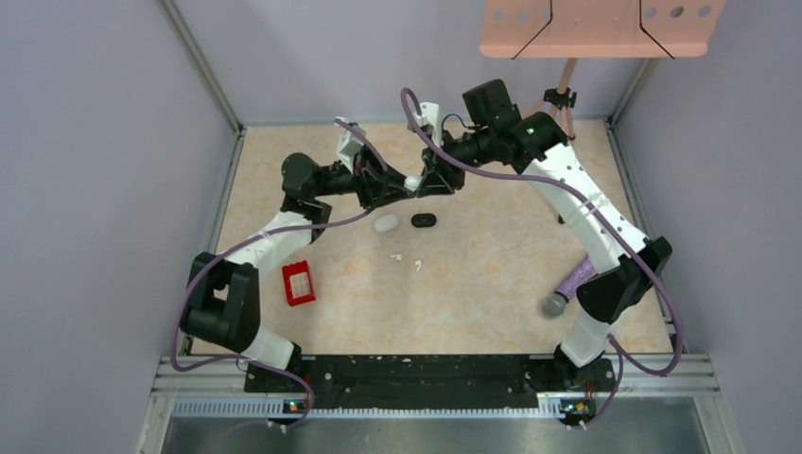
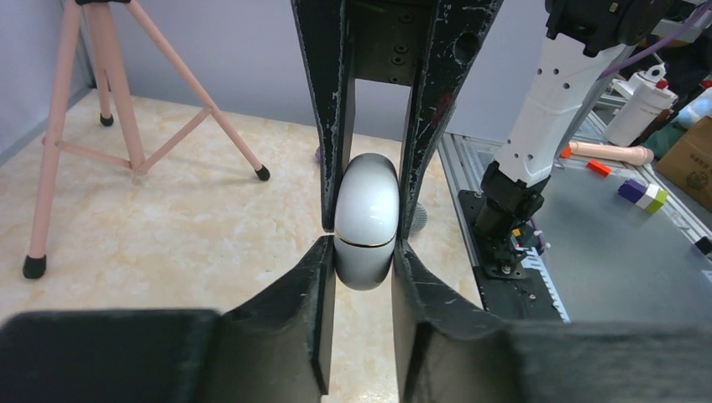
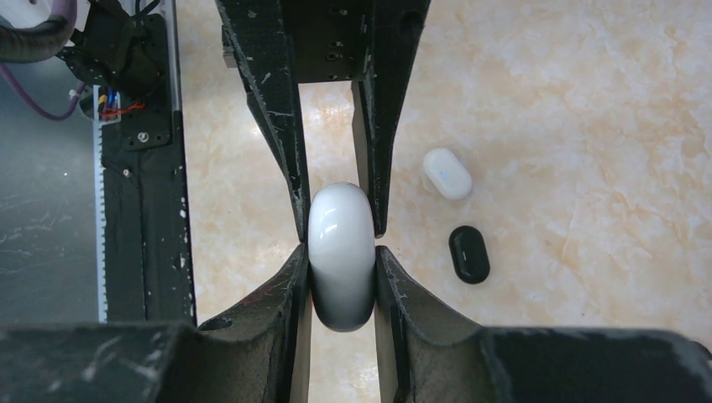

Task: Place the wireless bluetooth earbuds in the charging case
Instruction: Pick up the charging case at the center of the board.

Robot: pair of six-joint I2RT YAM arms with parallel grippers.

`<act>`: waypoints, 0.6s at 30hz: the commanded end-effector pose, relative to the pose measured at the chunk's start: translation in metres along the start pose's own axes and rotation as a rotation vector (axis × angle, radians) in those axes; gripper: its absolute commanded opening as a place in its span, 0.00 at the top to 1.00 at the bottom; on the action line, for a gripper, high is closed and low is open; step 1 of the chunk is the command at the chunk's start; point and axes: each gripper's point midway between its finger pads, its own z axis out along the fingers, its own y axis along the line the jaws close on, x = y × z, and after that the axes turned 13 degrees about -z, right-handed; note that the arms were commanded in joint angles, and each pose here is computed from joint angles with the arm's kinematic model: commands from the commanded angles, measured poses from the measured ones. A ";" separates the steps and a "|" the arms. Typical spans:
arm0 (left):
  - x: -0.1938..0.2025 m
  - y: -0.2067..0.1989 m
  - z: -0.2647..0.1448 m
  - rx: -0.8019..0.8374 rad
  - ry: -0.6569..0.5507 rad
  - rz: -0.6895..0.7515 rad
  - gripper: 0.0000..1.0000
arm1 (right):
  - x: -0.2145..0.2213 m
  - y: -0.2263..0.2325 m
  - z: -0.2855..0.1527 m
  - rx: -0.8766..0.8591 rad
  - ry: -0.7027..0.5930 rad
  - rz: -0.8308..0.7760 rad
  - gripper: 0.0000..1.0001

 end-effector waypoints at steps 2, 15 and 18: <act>-0.004 -0.009 0.007 0.031 -0.005 0.046 0.80 | -0.023 0.002 -0.010 0.016 -0.079 -0.069 0.82; 0.005 -0.005 0.005 0.033 -0.001 0.075 1.00 | -0.032 -0.005 -0.020 0.051 -0.096 0.050 0.45; 0.005 -0.006 0.005 0.037 0.001 0.087 1.00 | -0.030 -0.012 -0.022 0.065 -0.097 0.079 0.45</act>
